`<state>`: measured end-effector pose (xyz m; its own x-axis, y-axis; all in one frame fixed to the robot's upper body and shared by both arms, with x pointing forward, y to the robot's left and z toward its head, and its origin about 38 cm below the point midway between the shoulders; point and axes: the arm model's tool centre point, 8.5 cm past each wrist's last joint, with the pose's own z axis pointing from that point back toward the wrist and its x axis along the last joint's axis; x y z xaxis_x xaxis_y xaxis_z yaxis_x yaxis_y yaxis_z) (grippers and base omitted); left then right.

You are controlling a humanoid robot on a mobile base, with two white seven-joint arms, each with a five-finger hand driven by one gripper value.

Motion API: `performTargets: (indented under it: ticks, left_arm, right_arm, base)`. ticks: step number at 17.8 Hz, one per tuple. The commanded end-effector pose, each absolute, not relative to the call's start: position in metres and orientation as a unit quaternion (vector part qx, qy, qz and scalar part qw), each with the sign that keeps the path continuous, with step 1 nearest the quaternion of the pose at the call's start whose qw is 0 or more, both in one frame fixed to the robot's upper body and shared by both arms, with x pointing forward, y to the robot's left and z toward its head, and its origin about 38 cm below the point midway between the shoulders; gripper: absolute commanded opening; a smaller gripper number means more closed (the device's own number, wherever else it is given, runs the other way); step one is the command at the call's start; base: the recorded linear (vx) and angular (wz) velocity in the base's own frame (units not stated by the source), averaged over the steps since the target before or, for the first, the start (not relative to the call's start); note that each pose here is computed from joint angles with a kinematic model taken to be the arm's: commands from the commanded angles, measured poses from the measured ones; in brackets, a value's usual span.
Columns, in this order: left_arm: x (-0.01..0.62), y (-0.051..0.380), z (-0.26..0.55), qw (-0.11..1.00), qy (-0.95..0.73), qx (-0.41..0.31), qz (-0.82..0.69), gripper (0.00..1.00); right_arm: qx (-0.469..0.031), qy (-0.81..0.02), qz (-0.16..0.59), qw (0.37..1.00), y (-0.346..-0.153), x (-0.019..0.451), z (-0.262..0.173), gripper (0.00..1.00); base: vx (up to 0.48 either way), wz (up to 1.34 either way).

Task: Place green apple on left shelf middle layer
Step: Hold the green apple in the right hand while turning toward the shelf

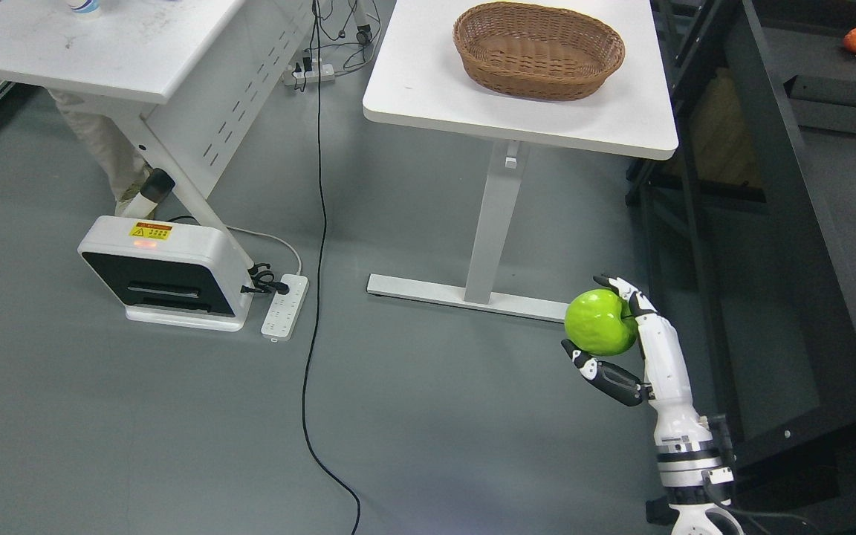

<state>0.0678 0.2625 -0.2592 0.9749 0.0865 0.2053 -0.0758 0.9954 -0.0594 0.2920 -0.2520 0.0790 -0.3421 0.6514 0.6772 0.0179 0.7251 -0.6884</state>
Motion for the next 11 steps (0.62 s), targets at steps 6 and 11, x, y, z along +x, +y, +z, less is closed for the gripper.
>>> performTargets:
  ticks: [6,11]
  left_arm:
    - [0.0679,0.2738,-0.2582,0.993,-0.105,-0.017,0.041,1.00]
    - [0.0679,0.2738,-0.2582,0.993,-0.105,-0.017,0.041,1.00]
  right_arm:
    - [-0.218,-0.762,0.298,0.532,-0.2512,0.2913,0.0776,0.00]
    - [-0.218,-0.762,0.297,0.533,-0.2515,0.2904,0.0767,0.00]
  base:
    - [-0.148,0.07]
    - [-0.172,-0.02]
